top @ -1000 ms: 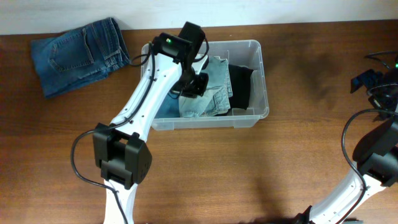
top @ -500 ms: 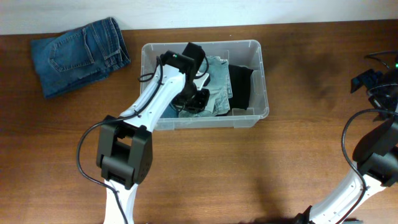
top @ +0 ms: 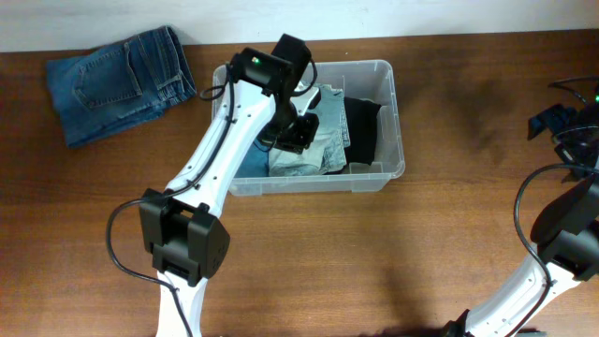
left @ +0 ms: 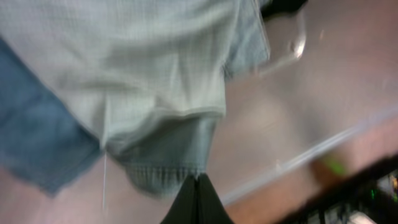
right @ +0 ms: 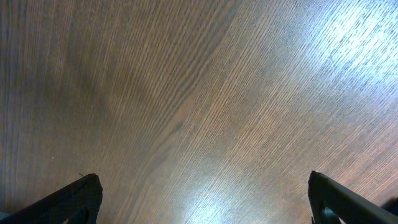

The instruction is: Pack container

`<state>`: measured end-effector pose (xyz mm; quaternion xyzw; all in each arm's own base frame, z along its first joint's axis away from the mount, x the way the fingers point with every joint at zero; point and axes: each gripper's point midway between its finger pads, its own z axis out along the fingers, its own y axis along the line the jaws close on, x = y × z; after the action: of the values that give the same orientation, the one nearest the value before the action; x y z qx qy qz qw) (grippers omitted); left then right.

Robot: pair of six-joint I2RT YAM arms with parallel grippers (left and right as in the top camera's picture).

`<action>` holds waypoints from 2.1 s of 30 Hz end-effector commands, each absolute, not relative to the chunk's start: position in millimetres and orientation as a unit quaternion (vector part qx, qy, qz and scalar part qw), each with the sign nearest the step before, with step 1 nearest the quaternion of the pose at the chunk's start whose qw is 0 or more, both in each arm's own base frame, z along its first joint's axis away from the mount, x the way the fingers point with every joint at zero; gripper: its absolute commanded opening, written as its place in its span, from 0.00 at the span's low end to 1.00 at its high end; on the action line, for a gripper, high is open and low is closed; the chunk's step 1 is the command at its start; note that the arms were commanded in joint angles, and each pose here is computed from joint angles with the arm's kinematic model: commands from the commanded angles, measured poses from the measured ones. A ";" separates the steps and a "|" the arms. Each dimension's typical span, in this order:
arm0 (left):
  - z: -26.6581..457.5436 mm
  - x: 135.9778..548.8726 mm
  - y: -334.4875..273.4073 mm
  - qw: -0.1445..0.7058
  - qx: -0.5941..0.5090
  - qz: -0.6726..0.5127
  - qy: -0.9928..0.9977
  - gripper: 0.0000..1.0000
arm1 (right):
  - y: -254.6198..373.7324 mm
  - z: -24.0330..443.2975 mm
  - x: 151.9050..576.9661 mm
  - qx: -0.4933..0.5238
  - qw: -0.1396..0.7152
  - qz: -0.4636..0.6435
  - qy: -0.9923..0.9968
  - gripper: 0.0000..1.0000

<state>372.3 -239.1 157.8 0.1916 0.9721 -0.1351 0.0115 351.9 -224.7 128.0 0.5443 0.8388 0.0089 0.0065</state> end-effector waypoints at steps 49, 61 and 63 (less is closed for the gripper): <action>71.6 347.0 -233.2 -0.100 0.201 -0.114 0.968 0.01 | -226.7 134.5 349.4 0.548 0.014 0.001 0.836 0.98; 52.5 372.5 -246.9 -0.057 0.208 -0.126 0.968 0.01 | -226.7 134.5 349.4 0.548 0.014 0.001 0.836 0.99; 52.9 382.5 -252.1 -0.034 0.211 -0.132 0.968 0.01 | -226.7 134.5 349.4 0.548 0.014 0.001 0.836 0.99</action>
<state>377.1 -243.2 62.4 0.1999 0.9714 -0.1204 -0.0438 352.0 -224.6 128.0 0.5445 0.8387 0.0091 0.0065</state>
